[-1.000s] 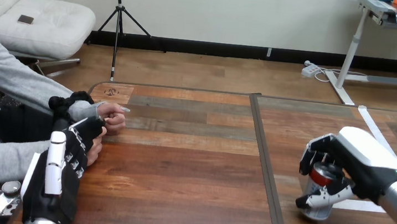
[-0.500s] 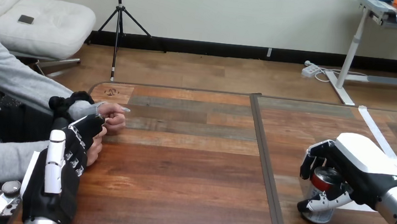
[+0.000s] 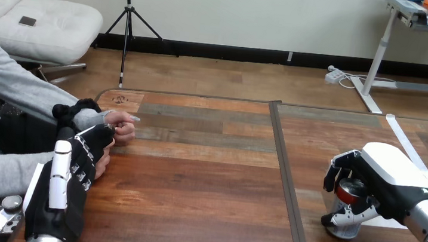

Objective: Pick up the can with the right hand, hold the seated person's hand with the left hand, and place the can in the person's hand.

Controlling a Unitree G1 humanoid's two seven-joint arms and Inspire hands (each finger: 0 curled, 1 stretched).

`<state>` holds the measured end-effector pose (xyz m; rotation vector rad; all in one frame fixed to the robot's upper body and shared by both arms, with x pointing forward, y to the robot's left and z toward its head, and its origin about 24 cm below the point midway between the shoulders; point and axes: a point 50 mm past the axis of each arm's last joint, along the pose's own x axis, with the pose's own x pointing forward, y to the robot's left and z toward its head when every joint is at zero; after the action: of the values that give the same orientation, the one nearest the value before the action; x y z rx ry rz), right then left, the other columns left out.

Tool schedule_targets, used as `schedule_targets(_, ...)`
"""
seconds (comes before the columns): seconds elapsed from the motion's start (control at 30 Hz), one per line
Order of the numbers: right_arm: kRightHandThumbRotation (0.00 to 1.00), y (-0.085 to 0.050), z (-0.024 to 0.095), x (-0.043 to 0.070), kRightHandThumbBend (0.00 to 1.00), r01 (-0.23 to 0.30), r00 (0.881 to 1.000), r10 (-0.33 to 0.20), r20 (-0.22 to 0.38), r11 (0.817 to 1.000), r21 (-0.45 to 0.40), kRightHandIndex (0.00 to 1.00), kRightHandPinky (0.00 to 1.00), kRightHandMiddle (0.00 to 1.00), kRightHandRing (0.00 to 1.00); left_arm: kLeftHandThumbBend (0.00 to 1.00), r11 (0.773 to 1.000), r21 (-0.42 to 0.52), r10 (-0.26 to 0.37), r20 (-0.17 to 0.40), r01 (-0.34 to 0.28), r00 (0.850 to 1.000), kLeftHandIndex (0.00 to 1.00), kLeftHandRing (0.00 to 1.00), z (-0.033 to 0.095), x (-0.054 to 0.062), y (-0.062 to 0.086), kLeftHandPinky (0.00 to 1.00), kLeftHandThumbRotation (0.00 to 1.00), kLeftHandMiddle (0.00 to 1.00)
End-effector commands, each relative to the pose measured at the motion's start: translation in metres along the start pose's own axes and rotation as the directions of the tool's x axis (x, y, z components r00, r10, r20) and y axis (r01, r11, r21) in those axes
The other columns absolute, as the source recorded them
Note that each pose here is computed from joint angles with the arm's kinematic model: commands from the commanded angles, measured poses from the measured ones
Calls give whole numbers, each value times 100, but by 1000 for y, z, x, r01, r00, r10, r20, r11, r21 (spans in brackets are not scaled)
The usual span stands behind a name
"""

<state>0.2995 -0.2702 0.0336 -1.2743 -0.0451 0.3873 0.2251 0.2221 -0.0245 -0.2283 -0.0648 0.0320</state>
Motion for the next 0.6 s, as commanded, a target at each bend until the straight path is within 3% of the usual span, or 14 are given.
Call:
schedule_targets(0.0, 0, -19, 6, 12, 80, 54, 998, -54, 23, 998, -25, 46, 35, 46, 41, 48, 998, 31, -50, 80, 47, 996, 69, 87, 16, 13, -8, 94, 100, 81)
schedule_targets(0.57, 0, -17, 2, 11, 88, 46, 999, -45, -21, 998, 43, 50, 38, 48, 43, 47, 998, 17, -53, 77, 52, 996, 70, 88, 15, 14, -8, 94, 100, 82)
